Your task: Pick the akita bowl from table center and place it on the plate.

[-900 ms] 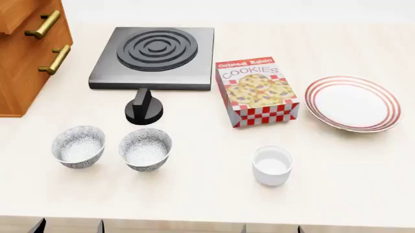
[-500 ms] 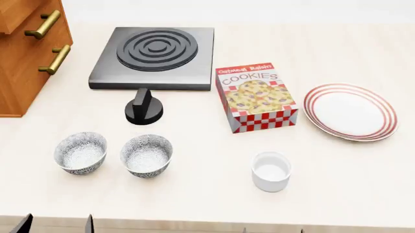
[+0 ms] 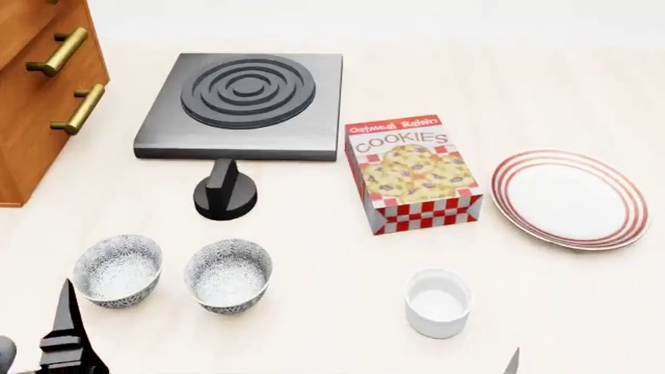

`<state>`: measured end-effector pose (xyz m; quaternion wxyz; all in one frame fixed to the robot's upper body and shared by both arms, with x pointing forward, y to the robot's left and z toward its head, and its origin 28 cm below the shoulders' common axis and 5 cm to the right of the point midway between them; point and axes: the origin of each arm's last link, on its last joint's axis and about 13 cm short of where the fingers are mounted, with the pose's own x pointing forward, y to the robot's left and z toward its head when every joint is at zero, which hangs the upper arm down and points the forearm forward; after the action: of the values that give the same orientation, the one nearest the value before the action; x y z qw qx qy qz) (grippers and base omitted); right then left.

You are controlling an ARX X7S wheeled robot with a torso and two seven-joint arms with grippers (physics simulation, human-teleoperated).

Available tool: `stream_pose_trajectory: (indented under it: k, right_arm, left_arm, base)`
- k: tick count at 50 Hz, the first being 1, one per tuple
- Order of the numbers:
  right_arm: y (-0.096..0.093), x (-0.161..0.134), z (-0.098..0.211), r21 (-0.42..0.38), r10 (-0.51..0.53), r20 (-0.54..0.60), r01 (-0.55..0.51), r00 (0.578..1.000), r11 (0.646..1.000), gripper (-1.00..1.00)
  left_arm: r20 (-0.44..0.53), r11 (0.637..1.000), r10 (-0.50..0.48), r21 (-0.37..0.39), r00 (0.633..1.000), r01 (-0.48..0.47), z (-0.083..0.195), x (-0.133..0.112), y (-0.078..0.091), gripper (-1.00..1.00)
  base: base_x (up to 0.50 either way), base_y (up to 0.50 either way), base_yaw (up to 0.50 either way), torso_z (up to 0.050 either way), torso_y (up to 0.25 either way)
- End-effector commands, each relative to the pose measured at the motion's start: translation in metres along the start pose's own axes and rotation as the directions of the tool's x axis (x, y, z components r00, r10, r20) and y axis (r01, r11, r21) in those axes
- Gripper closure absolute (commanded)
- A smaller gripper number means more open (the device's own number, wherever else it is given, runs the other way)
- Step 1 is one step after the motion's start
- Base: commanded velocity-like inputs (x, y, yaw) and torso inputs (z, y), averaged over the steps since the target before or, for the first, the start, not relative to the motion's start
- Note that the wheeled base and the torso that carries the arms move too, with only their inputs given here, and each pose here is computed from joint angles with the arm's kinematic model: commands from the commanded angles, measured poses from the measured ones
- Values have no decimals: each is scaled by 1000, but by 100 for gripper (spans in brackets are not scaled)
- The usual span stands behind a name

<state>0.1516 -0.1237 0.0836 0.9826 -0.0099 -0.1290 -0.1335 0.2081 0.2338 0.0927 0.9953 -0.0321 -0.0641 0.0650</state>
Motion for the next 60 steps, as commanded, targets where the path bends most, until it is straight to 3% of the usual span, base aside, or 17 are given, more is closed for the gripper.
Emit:
stream_pose_trajectory:
  k: [1, 10, 24, 53, 56, 60]
  right_arm:
    - [-11, -5, 8, 4, -66, 40, 66, 997, 998, -100]
    - [-13, -8, 11, 23, -71, 63, 69, 996, 997, -100]
    - [-11, -8, 12, 18, -64, 59, 63, 996, 998, -100]
    - [-10, -7, 11, 24, -57, 60, 55, 997, 998, -100]
    - [-5, -1, 12, 60, -14, 15, 13, 1000, 998, -100]
    - [10, 13, 19, 35, 109, -23, -108, 994, 994, -100]
  left_arm:
    - [25, 999, 37, -17, 999, -37, 8, 1, 6, -100]
    - [31, 1000, 22, -4, 999, -22, 8, -1, 4, -100]
    - [33, 1000, 22, -17, 999, -22, 10, -2, 6, -100]
    - [30, 999, 22, -25, 999, -22, 11, -1, 6, -100]
    - [32, 999, 36, -28, 999, -35, 12, 1, 8, -100]
    - [30, 998, 66, -23, 997, -66, 10, 4, 14, -100]
  base:
    - [500, 0, 0, 0, 0]
    - [41, 0, 0, 0, 0]
    - [495, 0, 0, 0, 0]
    - [101, 0, 0, 0, 0]
    - [0, 0, 0, 0, 0]
    - [0, 0, 0, 0, 0]
